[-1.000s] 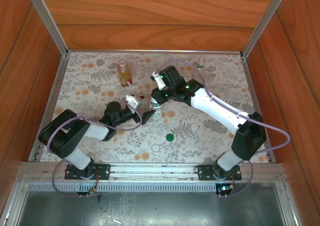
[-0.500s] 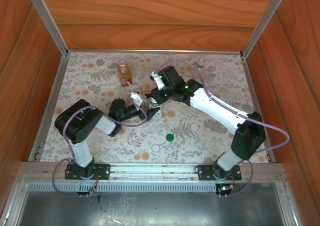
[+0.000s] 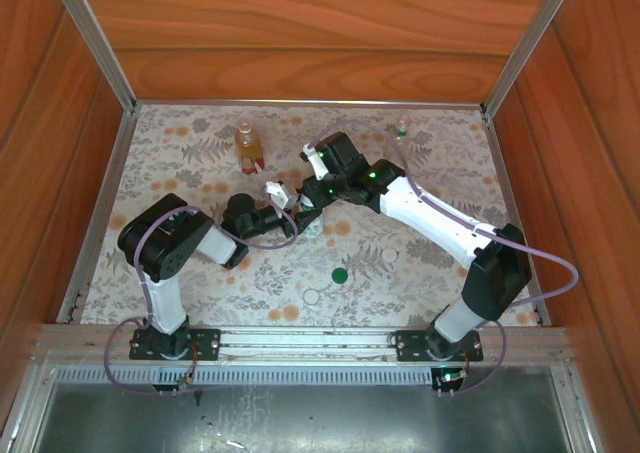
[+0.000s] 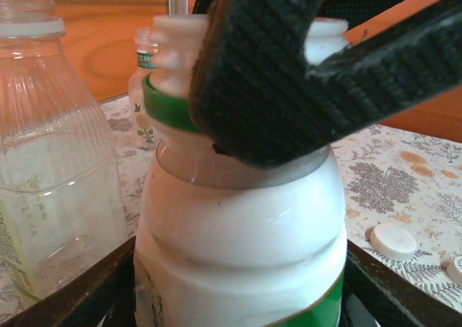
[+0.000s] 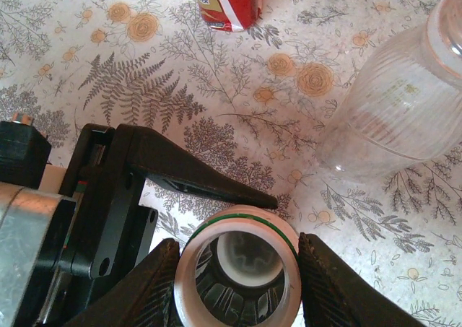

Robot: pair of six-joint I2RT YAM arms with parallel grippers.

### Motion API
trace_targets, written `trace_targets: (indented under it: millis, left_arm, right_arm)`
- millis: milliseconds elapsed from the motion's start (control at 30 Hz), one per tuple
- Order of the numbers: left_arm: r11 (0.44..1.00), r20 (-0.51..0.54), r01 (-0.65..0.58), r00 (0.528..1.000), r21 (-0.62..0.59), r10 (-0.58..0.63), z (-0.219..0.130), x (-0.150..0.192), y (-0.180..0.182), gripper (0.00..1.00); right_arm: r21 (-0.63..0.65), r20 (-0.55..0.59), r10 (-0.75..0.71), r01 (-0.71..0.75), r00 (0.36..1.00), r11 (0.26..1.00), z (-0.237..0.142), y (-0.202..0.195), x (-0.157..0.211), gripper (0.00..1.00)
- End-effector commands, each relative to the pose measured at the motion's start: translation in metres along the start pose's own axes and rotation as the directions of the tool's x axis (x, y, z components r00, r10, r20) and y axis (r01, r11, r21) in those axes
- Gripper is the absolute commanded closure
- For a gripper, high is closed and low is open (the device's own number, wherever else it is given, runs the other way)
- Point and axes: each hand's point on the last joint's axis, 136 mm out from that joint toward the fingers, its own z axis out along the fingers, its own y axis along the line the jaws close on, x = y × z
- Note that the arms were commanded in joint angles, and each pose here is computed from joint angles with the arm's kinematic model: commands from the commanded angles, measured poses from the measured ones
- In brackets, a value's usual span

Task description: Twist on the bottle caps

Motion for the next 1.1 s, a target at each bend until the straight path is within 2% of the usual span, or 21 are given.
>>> trace_targets:
  millis: [0,200,267,367,500,700,967,1067]
  left_arm:
    - [1.000,0.016,-0.003,1.000,0.025,0.003,0.002,-0.002,-0.001,0.38]
    - [0.999,0.010,-0.006,1.000,0.033,0.006,0.001,0.000,-0.002,0.38]
    - [0.999,0.010,-0.011,1.000,0.039,0.010,0.000,0.000,-0.003,0.38]
    - [0.998,0.008,-0.030,1.000,0.059,0.029,-0.001,0.001,-0.006,0.38]
    - [0.997,0.005,-0.036,0.999,0.071,0.036,-0.003,0.002,-0.008,0.38]
    - [0.996,0.007,-0.037,0.999,0.078,0.037,-0.003,0.001,-0.008,0.38]
    - [0.994,0.018,-0.036,0.999,0.100,0.034,0.001,-0.003,-0.009,0.25]
    - [0.993,0.023,-0.043,0.999,0.108,0.041,0.003,-0.004,-0.009,0.23]
  right_arm:
    - [0.002,0.004,0.019,-0.019,1.000,1.000,-0.004,0.002,0.004,0.54]
    - [-0.054,0.141,0.031,-0.024,0.990,0.998,-0.037,0.009,-0.006,0.33]
    - [-0.056,0.191,0.039,-0.028,0.981,0.998,-0.051,0.007,-0.002,0.28]
    - [-0.048,0.208,0.008,0.002,0.978,0.999,-0.063,0.004,0.021,0.23]
    - [0.009,0.159,-0.045,0.045,0.986,0.999,-0.063,-0.002,0.068,0.21]
    - [0.048,0.038,-0.004,0.002,0.999,0.999,-0.049,-0.004,0.124,0.20]
    - [0.060,0.115,0.086,-0.093,0.990,0.994,-0.045,-0.008,0.119,0.20]
    - [0.073,0.117,0.088,-0.097,0.989,0.993,-0.046,-0.011,0.121,0.20]
